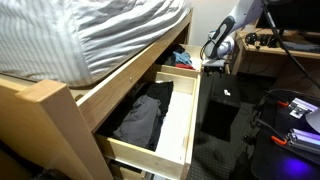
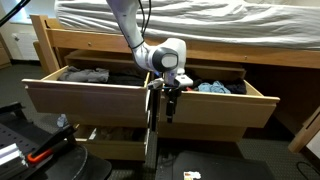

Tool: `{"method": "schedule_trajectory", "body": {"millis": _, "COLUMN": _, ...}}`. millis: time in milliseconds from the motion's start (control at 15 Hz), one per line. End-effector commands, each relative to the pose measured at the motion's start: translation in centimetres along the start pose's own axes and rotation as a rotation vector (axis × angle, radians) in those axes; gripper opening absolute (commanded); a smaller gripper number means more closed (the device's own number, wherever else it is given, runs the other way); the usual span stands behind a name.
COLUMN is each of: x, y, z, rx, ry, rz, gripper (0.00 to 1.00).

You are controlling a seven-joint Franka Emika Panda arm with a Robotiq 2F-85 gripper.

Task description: Open the top most drawer on the left, close the topmost drawer on the right, close the topmost drawer on the left

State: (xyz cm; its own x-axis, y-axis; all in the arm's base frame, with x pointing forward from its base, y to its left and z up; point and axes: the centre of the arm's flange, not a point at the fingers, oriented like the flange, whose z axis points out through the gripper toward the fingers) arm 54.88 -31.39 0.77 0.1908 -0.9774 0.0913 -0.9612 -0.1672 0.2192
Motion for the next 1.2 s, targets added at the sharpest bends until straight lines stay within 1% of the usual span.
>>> {"method": "schedule_trajectory", "body": {"millis": 0, "x": 0.5, "y": -3.4, "z": -1.0, "rx": 0.082, "ry": -0.025, "rz": -0.032, "gripper": 1.00}}
{"method": "schedule_trajectory", "body": {"millis": 67, "x": -1.1, "y": -7.2, "z": -2.5, "rx": 0.054, "ry": 0.028, "rz": -0.062, "gripper": 1.00}}
{"method": "schedule_trajectory", "body": {"millis": 133, "x": -2.4, "y": -7.5, "z": -2.9, "rx": 0.043, "ry": 0.100, "rz": -0.088, "gripper": 1.00}}
{"method": "schedule_trajectory", "body": {"millis": 200, "x": -4.1, "y": -7.8, "z": -3.6, "rx": 0.033, "ry": 0.160, "rz": -0.085, "gripper": 1.00}}
{"method": "schedule_trajectory", "body": {"millis": 267, "x": -5.5, "y": -8.8, "z": -4.3, "rx": 0.041, "ry": 0.204, "rz": -0.095, "gripper": 1.00}}
{"method": "schedule_trajectory", "body": {"millis": 400, "x": -9.2, "y": -11.9, "z": -6.1, "rx": 0.057, "ry": 0.297, "rz": -0.137, "gripper": 1.00}}
{"method": "schedule_trajectory", "body": {"millis": 600, "x": -15.1, "y": -18.2, "z": -8.8, "rx": 0.090, "ry": 0.430, "rz": -0.179, "gripper": 1.00}}
{"method": "schedule_trajectory", "body": {"millis": 667, "x": -13.9, "y": -14.4, "z": -8.4, "rx": 0.081, "ry": 0.349, "rz": -0.169, "gripper": 1.00}}
{"method": "schedule_trajectory", "body": {"millis": 733, "x": -15.7, "y": -15.5, "z": -8.9, "rx": 0.093, "ry": 0.367, "rz": -0.174, "gripper": 1.00}}
{"method": "schedule_trajectory", "body": {"millis": 800, "x": -16.5, "y": -15.7, "z": -8.9, "rx": 0.093, "ry": 0.366, "rz": -0.180, "gripper": 1.00}}
{"method": "schedule_trajectory", "body": {"millis": 867, "x": -16.3, "y": -15.6, "z": -8.7, "rx": 0.089, "ry": 0.364, "rz": -0.177, "gripper": 1.00}}
{"method": "schedule_trajectory", "body": {"millis": 1000, "x": -14.4, "y": -14.8, "z": -8.4, "rx": 0.080, "ry": 0.360, "rz": -0.156, "gripper": 1.00}}
{"method": "schedule_trajectory", "body": {"millis": 1067, "x": -13.8, "y": -14.7, "z": -8.6, "rx": 0.046, "ry": 0.375, "rz": -0.116, "gripper": 1.00}}
{"method": "schedule_trajectory", "body": {"millis": 1133, "x": -13.5, "y": -14.3, "z": -9.0, "rx": 0.024, "ry": 0.365, "rz": -0.048, "gripper": 1.00}}
